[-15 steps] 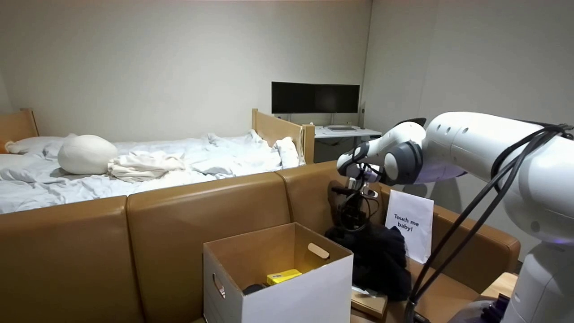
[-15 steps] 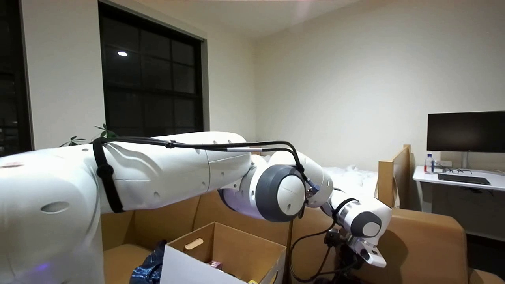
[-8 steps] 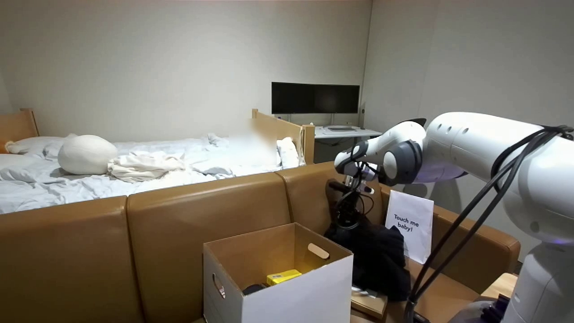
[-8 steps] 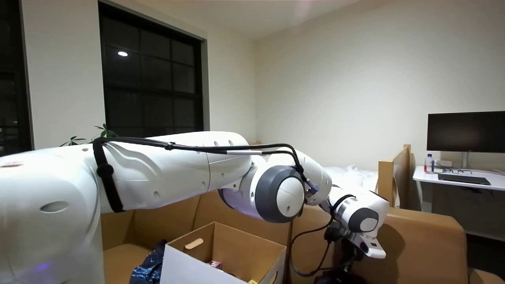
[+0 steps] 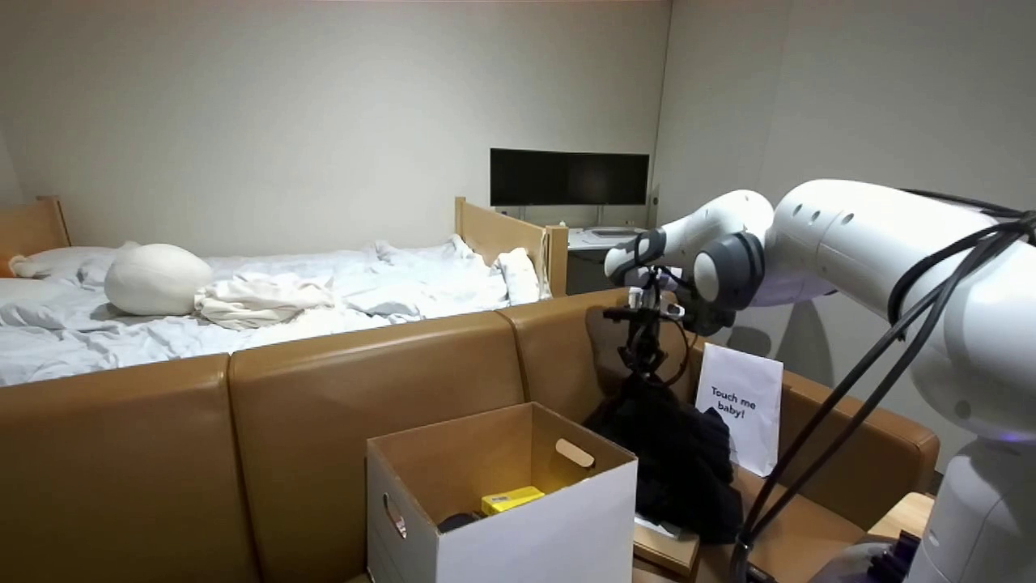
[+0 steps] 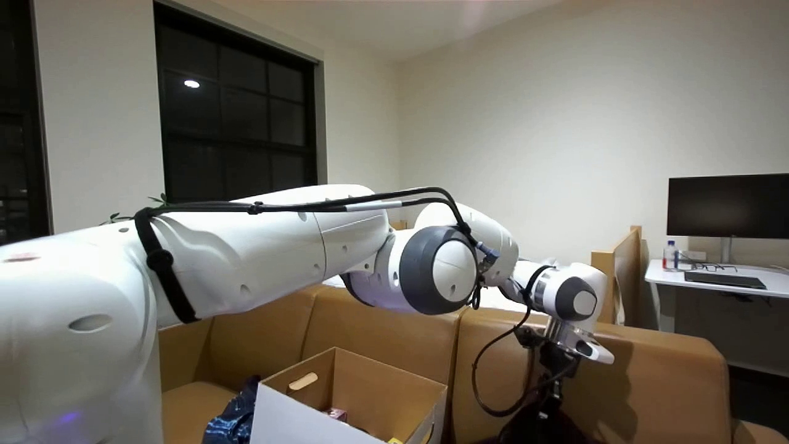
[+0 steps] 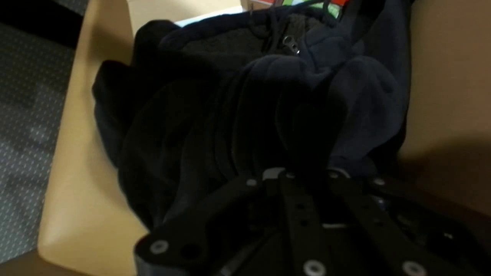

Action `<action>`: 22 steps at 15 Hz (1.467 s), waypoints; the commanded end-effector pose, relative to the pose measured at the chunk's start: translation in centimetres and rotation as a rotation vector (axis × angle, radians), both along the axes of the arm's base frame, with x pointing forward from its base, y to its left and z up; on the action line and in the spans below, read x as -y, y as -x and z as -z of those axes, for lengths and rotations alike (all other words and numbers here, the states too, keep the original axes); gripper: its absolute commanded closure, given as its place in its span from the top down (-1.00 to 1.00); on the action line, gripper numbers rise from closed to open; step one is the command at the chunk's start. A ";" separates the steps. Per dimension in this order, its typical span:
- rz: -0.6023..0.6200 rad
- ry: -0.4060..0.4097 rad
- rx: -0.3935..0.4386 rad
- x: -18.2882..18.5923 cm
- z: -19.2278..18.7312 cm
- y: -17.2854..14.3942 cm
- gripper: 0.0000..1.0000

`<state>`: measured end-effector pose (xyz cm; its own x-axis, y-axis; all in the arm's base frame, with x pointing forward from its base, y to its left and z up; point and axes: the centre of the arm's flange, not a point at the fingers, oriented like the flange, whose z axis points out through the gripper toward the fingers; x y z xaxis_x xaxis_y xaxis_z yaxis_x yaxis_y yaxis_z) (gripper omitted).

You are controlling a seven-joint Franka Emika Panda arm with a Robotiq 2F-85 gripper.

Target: Pick up the black cloth, plastic and brown book from the sofa and put them in the box

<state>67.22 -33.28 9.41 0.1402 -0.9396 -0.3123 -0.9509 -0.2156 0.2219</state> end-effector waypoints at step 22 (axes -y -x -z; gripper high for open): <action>-0.215 0.546 0.133 -1.1 -23.1 0.9 -0.92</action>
